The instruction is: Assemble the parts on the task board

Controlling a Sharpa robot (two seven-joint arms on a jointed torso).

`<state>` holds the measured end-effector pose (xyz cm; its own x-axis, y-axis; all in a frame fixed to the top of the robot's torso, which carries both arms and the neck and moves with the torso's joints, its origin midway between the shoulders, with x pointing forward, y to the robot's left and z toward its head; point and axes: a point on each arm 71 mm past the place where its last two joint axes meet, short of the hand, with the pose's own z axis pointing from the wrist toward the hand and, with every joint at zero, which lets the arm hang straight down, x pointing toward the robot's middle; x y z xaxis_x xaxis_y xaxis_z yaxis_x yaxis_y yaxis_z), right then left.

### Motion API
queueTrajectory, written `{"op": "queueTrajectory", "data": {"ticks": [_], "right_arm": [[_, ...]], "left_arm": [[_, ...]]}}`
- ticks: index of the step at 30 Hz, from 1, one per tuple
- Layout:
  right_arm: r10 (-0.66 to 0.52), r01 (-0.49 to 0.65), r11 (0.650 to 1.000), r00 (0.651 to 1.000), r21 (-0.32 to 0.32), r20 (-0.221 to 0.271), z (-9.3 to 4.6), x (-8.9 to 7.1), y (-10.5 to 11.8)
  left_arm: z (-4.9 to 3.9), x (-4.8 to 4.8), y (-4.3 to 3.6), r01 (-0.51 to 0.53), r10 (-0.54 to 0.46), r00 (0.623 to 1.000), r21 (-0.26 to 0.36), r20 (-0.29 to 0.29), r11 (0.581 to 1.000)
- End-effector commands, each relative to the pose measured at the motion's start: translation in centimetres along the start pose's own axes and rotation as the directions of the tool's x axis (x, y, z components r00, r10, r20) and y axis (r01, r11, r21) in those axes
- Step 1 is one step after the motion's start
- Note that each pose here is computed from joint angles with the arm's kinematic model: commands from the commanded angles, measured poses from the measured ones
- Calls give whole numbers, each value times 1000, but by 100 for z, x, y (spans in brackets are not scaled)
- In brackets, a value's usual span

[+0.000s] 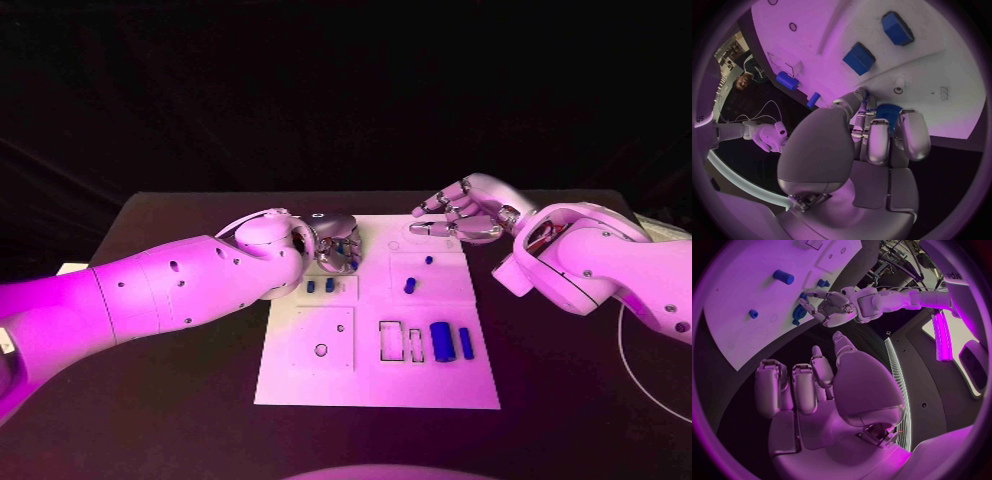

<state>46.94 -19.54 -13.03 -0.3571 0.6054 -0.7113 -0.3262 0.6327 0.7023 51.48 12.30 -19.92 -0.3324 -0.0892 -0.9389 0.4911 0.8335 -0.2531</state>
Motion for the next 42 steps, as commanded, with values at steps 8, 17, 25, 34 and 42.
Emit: {"op": "queueTrajectory", "data": {"ticks": [8,17,25,34,42], "right_arm": [[-2,1,1000,1000,-11,-13,-1,18,13],[-2,1,1000,1000,-12,-14,0,19,14],[-2,2,1000,1000,-10,-13,2,15,7],[-2,2,1000,1000,-7,-13,-1,9,-1],[-2,2,1000,1000,-6,-12,-2,7,-6]], "left_arm": [[18,38,-12,-2,2,1000,16,-16,1000],[-20,-4,2,31,-32,999,23,30,999],[-168,-170,52,124,-125,990,15,70,992],[-330,-307,256,182,-178,979,-31,97,983],[-417,-304,421,192,-187,980,-79,64,978]]}}
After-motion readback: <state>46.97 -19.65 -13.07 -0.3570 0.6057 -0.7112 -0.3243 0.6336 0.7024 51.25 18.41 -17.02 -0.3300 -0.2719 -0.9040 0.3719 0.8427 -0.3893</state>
